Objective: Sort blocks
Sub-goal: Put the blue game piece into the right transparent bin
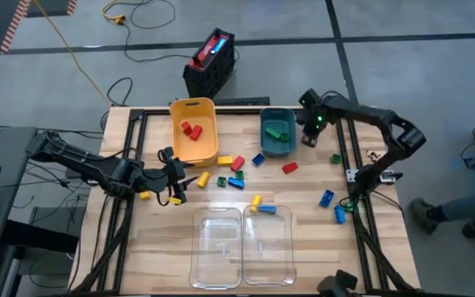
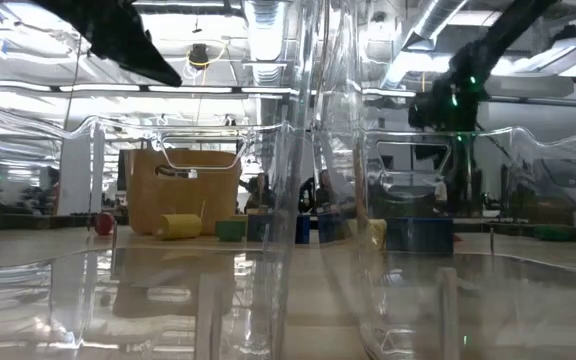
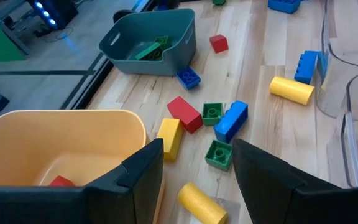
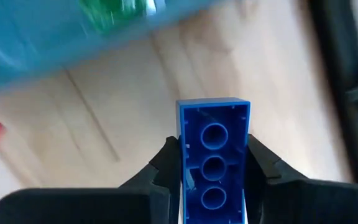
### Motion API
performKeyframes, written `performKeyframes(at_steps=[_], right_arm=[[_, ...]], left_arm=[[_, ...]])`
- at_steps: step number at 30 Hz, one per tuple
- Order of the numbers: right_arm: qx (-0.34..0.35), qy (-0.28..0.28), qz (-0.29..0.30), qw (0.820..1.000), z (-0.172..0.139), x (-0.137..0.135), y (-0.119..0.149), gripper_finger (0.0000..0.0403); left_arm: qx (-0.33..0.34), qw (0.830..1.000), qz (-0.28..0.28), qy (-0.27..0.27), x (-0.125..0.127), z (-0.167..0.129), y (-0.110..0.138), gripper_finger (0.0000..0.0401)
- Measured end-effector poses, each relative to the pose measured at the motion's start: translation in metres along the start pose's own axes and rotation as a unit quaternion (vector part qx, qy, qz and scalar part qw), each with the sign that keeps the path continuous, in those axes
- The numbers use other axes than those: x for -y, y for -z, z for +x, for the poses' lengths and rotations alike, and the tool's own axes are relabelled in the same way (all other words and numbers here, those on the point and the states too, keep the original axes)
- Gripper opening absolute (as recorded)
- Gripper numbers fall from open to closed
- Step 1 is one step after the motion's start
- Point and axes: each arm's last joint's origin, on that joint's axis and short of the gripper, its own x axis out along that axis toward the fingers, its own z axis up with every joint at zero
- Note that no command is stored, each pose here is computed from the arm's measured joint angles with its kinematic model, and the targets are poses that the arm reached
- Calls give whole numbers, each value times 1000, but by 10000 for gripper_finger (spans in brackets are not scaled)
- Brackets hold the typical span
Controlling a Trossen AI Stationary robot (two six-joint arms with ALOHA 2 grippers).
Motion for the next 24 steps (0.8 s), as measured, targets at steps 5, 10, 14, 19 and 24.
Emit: performKeyframes(at_steps=[5, 10, 14, 19, 24], right_arm=[[-19, 36, 40, 998, -50, -12, -19, 112], [-1, 70, 47, 996, -103, -42, -31, 114], [44, 50, 23, 998, -137, -80, -32, 114], [97, -6, -18, 995, -166, -138, -20, 114], [142, -67, -69, 985, -184, -203, -3, 114]], left_arm=[[-10, 1000, -1, -1, 0, 0, 2, 184], [-9, 1000, -2, -1, 0, 0, 2, 184], [-9, 1000, -1, -1, 0, 0, 2, 184], [-16, 1000, 4, -2, 0, 0, 4, 184], [-17, 1000, -6, -2, 0, 0, 4, 184]])
